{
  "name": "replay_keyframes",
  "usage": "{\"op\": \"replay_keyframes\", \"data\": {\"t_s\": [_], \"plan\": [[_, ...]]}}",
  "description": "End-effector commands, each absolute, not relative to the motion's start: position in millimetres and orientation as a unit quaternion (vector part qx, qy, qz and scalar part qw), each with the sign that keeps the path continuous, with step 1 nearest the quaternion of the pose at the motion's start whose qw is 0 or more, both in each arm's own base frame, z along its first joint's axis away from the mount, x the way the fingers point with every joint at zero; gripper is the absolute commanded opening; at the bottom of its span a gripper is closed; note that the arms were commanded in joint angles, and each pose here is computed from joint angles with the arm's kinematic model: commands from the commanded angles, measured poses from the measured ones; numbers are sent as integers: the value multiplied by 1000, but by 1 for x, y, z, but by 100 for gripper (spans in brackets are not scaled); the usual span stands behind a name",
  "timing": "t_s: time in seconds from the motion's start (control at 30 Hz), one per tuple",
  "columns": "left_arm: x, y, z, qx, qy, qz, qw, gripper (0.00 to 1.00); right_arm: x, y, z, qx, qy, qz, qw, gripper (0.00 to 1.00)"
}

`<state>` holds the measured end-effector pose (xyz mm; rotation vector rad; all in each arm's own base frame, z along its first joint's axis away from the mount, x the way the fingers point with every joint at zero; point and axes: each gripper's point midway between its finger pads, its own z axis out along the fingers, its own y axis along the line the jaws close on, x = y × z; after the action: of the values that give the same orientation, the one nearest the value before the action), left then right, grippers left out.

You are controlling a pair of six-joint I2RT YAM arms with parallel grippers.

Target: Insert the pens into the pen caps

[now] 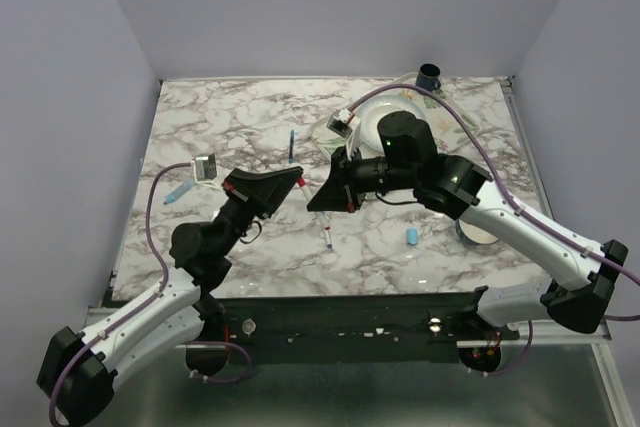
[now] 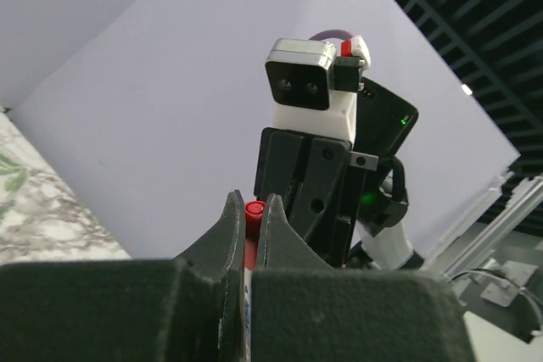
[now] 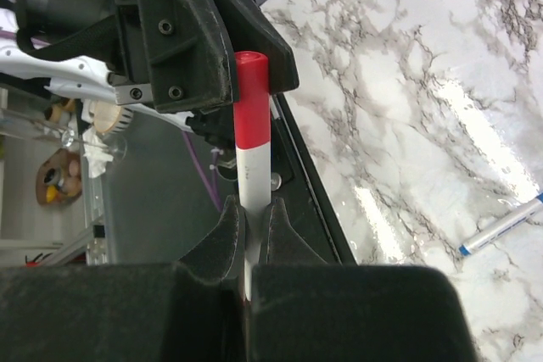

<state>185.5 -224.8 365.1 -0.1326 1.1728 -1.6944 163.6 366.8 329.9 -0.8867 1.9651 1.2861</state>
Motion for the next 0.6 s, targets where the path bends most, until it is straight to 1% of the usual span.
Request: {"op": "replay_keyframes", "data": {"t_s": [0.0, 0.03, 0.07, 0.1, 0.13, 0.17, 0.23, 0.33, 0.4, 0.57], "plan": [[89, -282, 303, 103, 569, -770, 269, 0, 233, 346, 552, -206, 477, 561, 645, 1], [87, -285, 309, 107, 567, -772, 267, 0, 234, 344, 555, -207, 474, 555, 651, 1], [88, -291, 299, 101, 593, -757, 253, 0, 234, 342, 559, -207, 470, 554, 656, 1], [83, -294, 297, 110, 604, -749, 248, 0, 232, 339, 566, -209, 465, 554, 658, 1], [86, -295, 305, 119, 604, -739, 274, 0, 231, 338, 569, -218, 463, 547, 663, 1], [86, -295, 295, 114, 625, -725, 265, 0, 230, 337, 571, -221, 460, 543, 667, 1], [85, -292, 294, 100, 625, -728, 263, 0, 231, 333, 576, -226, 456, 529, 679, 1], [83, -295, 285, 96, 640, -718, 255, 0, 241, 330, 574, -226, 470, 496, 694, 1], [87, -297, 272, 85, 666, -696, 256, 0, 244, 327, 571, -227, 477, 482, 699, 1], [86, -304, 268, 95, 683, -674, 265, 0, 246, 325, 568, -243, 476, 456, 712, 1]]}}
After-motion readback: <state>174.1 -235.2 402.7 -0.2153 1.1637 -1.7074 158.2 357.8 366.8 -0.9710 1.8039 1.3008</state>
